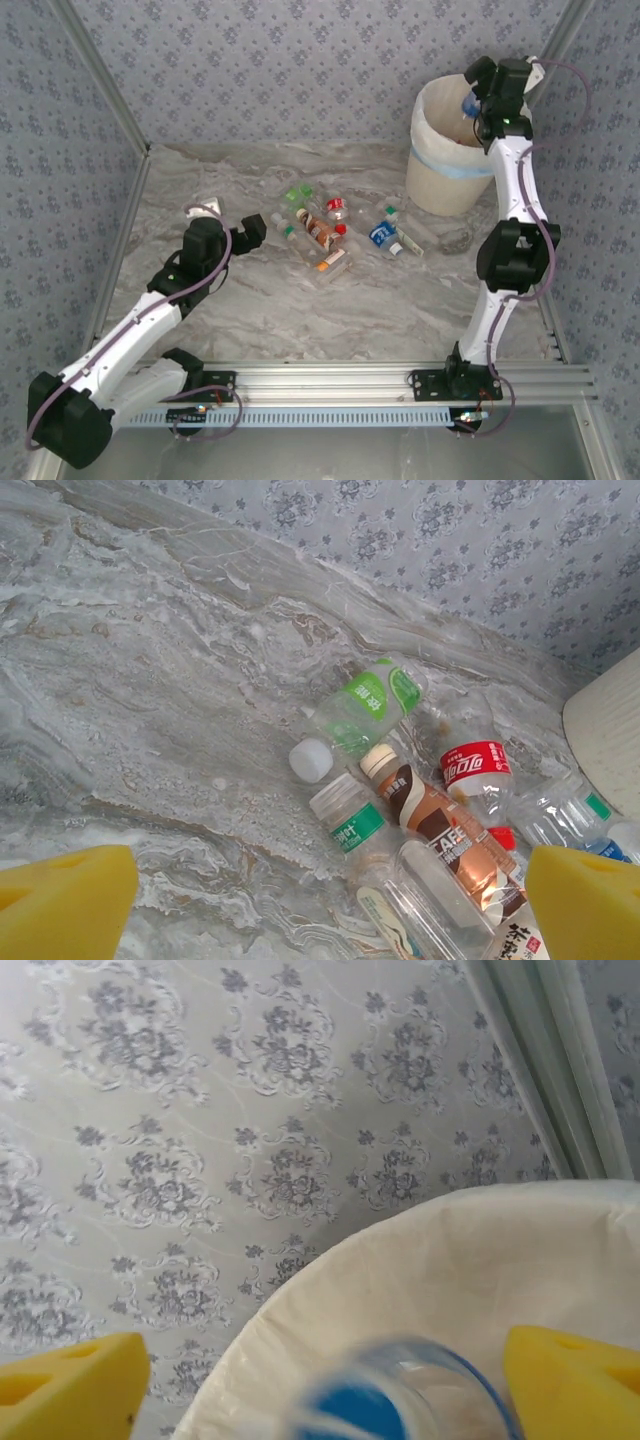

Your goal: Put the plastic bottles in the bin

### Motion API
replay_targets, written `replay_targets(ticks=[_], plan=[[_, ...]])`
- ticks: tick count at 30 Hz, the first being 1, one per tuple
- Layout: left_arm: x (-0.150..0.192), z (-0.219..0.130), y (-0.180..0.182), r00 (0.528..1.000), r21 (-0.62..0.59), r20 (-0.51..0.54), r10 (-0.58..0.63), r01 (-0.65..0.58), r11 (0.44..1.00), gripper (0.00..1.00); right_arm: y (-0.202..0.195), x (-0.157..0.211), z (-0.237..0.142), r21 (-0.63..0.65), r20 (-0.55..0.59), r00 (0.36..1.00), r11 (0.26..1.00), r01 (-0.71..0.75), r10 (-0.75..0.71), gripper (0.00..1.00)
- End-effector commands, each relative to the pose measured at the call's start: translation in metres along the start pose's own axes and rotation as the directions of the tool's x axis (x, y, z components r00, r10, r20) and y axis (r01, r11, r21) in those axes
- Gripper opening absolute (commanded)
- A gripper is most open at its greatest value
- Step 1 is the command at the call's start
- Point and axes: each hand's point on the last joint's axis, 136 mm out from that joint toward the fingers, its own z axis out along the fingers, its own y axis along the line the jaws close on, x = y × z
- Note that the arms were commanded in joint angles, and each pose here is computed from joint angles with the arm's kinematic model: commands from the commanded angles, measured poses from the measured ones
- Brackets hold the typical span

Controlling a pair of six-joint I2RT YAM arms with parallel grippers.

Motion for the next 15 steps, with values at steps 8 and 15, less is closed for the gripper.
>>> replay_targets(ticks=[8, 15], plan=[[0.005, 0.006, 0.013, 0.999, -0.057, -0.026, -0.03, 0.028, 0.998, 1.0, 0.007, -0.02, -0.043, 0.048, 0.02, 0.993, 0.992, 0.119, -0.12, 1.0], [0.009, 0.013, 0.015, 0.998, -0.072, -0.05, -0.045, 0.042, 0.996, 0.99, 0.027, -0.01, -0.078, -0.044, -0.022, 0.964, 0.964, 0.264, -0.265, 1.0]])
